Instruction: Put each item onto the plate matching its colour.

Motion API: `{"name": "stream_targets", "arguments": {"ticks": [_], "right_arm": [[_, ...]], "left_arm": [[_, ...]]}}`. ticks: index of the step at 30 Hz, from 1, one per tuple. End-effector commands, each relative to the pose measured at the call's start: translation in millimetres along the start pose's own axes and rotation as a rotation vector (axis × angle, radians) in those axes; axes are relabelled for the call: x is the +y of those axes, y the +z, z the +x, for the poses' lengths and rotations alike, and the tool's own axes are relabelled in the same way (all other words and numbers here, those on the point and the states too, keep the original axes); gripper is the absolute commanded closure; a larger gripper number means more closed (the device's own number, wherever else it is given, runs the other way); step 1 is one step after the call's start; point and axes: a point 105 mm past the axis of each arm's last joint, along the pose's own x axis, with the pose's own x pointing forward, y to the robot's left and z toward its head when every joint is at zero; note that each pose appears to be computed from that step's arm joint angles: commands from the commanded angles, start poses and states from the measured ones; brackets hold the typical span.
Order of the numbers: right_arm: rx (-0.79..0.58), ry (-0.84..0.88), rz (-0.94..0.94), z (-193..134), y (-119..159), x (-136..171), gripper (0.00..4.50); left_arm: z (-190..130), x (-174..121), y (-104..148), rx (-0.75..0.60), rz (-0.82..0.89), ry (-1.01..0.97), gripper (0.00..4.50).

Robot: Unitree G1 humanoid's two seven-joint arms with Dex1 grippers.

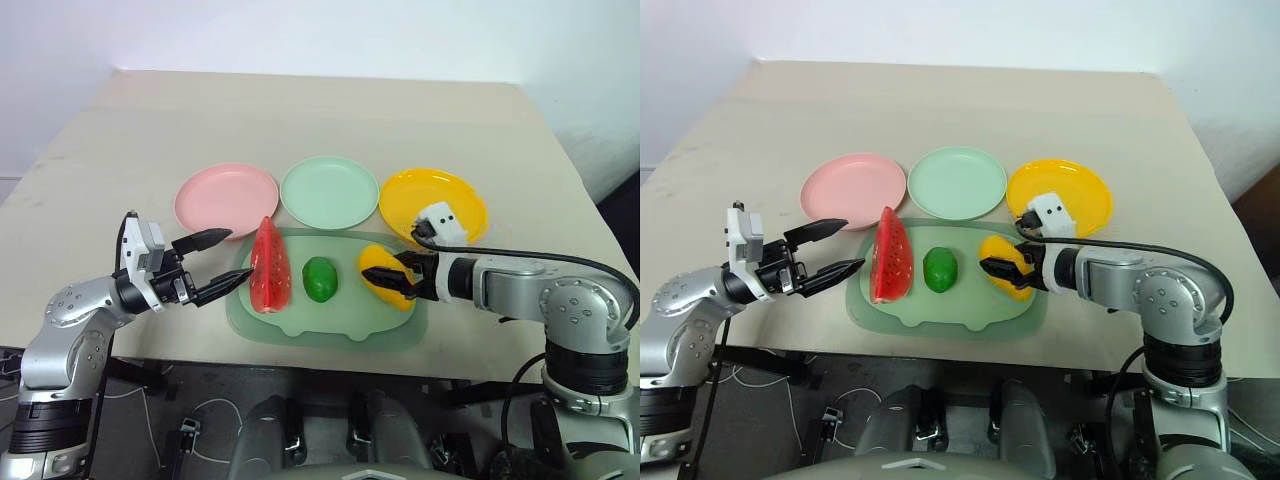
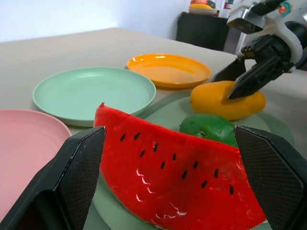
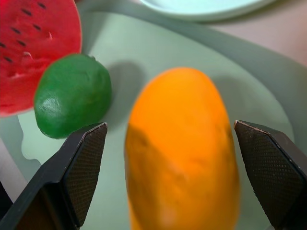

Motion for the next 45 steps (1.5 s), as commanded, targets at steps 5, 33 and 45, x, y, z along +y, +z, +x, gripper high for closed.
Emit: {"name": "stream_targets", "arguments": {"ticks": [5, 33, 45], "right_arm": [[0.007, -0.063, -0.057, 4, 6, -4, 0.40], [-0.192, -0.434, -0.136, 4, 105, -148, 1.27], [-0.331, -0.397, -0.124, -16, 134, -140, 0.03]], "left_arm": [[1, 1, 8, -0.004, 0.052, 0.002, 0.00], [-4, 1, 10, 0.002, 0.053, 0.030, 0.00], [-3, 2, 8, 0.007, 0.047, 0.023, 0.00]]}}
